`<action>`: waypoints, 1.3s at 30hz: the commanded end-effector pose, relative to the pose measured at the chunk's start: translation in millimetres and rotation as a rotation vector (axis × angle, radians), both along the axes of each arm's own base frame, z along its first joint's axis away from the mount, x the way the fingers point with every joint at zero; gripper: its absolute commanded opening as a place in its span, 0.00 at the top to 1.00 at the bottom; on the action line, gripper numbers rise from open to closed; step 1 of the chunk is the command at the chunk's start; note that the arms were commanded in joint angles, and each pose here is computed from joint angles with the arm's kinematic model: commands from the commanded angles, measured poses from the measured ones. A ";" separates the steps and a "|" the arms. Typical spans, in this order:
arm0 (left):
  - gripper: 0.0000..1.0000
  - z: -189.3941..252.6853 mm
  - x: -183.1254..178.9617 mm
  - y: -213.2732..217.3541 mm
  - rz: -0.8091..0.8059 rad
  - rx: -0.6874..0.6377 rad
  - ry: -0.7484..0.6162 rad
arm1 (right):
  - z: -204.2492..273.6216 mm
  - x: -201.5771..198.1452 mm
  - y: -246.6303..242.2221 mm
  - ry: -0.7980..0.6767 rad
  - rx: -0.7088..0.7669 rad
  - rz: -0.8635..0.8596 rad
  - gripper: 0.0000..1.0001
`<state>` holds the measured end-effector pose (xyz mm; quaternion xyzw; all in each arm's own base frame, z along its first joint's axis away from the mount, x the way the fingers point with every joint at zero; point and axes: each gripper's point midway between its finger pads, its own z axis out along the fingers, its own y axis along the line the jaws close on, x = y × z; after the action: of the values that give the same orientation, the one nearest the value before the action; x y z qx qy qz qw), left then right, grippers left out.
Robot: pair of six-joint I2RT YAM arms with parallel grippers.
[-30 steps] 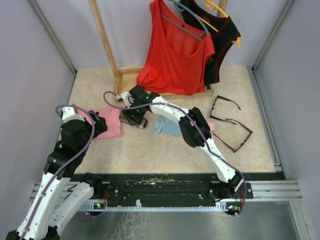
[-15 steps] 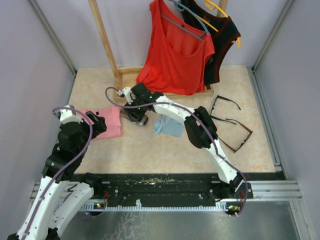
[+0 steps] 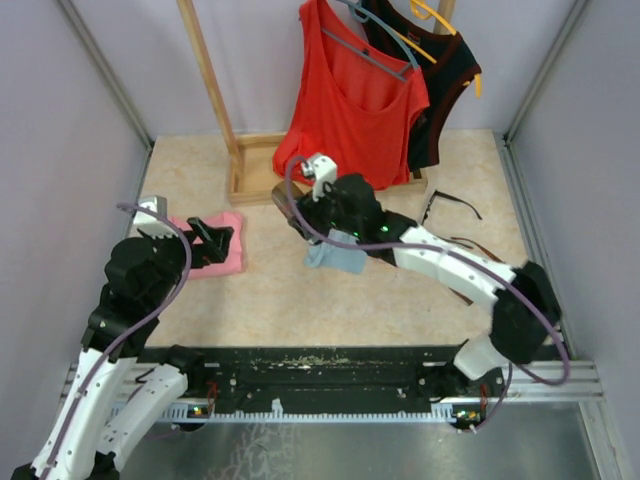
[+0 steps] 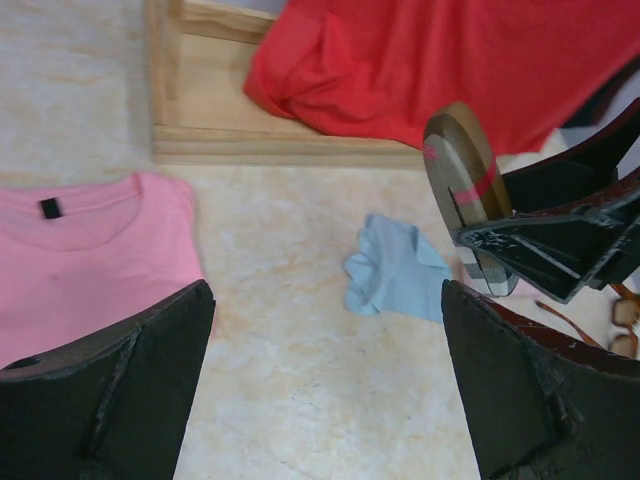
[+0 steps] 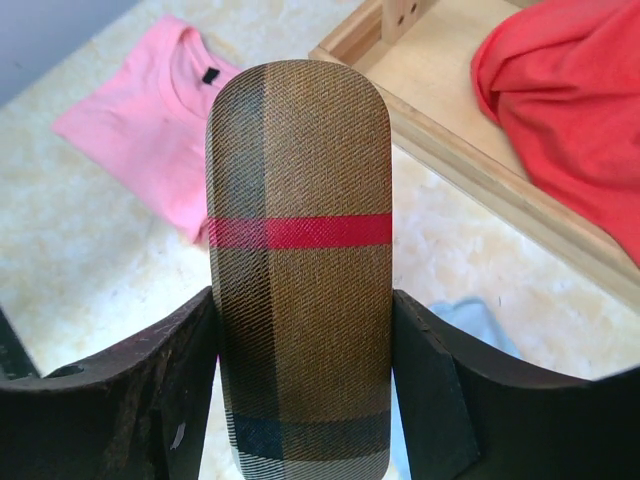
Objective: Organize the sunglasses
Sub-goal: Pick up the sunglasses case from the center of the board, then open the sunglasses case.
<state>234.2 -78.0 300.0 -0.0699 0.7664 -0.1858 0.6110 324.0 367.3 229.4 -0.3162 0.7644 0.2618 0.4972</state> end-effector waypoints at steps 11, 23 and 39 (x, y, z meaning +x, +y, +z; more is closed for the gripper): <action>0.00 37.1 -32.0 -118.1 -0.626 -0.247 -0.089 | 122.0 -114.2 -114.9 -0.150 0.623 0.021 1.00; 0.00 47.9 -70.1 -187.6 -0.934 -0.317 -0.225 | 145.1 -173.4 -119.2 -0.197 0.773 0.262 1.00; 0.00 95.8 -113.4 -182.0 -1.119 -0.272 -0.619 | 175.5 -196.6 -96.5 -0.234 0.865 0.497 1.00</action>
<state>135.1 -263.4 372.9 0.2836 0.5065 -0.5830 0.5685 145.9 275.0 350.4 -0.2625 0.5201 0.5969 0.5516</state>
